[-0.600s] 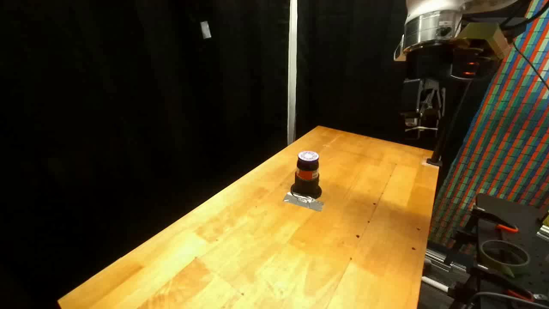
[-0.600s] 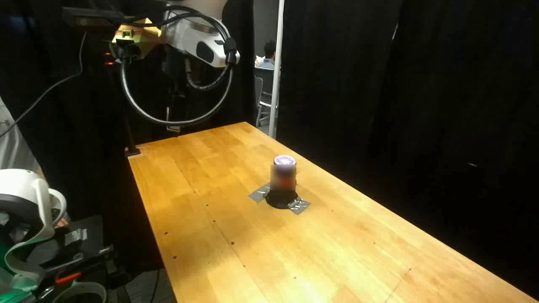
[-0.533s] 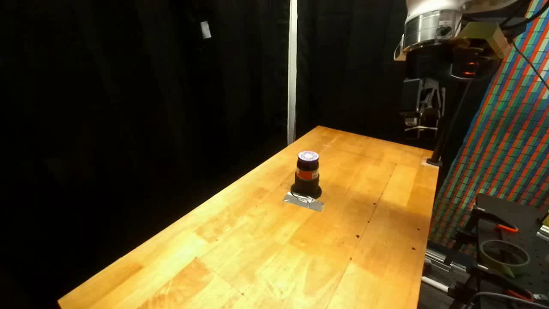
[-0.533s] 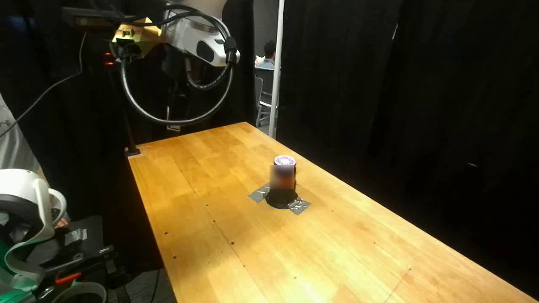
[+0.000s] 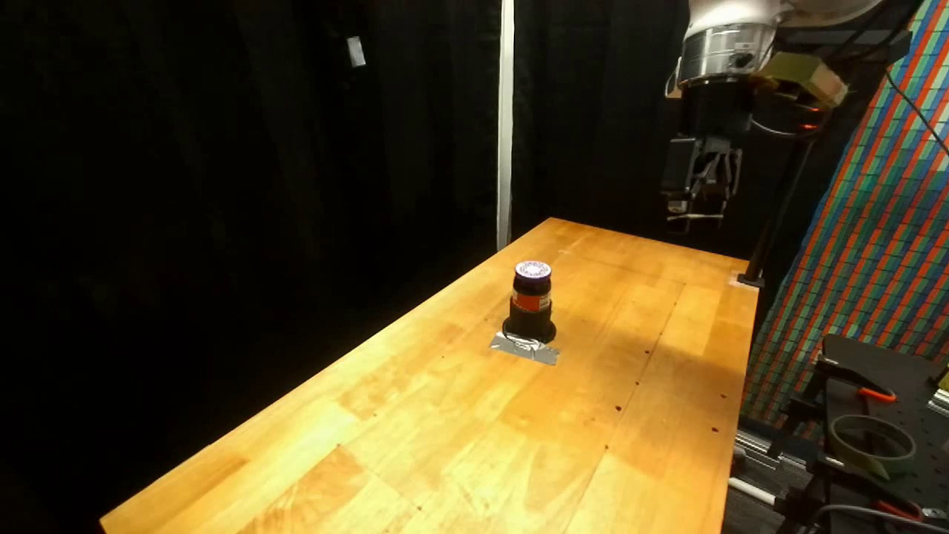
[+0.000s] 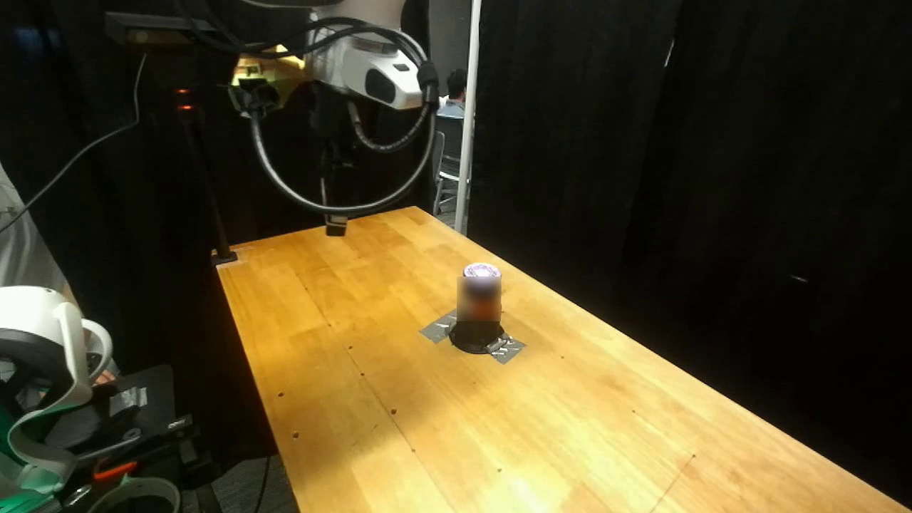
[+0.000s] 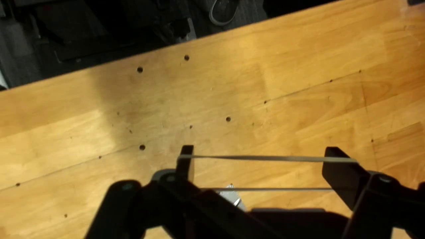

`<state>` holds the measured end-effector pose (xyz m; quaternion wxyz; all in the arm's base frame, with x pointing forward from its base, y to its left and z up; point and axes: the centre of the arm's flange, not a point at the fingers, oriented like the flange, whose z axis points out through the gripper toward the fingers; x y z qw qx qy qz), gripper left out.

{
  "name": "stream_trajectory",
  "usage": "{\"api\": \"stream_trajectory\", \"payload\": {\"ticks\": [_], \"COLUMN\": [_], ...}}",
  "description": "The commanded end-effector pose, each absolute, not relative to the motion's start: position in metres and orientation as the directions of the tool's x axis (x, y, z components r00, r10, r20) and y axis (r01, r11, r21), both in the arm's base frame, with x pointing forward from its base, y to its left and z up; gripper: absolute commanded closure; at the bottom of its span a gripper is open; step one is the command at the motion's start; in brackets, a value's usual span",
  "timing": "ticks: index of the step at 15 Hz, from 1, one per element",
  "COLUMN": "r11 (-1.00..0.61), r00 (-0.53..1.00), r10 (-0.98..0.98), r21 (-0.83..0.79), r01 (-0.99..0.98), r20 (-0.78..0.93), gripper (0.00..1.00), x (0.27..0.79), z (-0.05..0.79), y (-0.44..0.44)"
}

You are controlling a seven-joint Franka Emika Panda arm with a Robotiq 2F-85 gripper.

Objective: Put the elastic around the bottle on the table

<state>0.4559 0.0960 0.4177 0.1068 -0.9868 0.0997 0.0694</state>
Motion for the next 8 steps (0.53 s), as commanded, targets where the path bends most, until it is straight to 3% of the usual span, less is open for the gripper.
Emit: {"api": "stream_trajectory", "payload": {"ticks": [1, 8], "r11": [-0.973, -0.993], "r00": [0.98, 0.985], "r10": [-0.2, -0.119], "r21": [-0.112, -0.035], "r01": [-0.201, -0.116], "r20": [-0.025, 0.122], "gripper": [0.0, 0.0], "x": [0.531, 0.623], "z": [0.405, 0.348], "y": [0.085, 0.082]}}
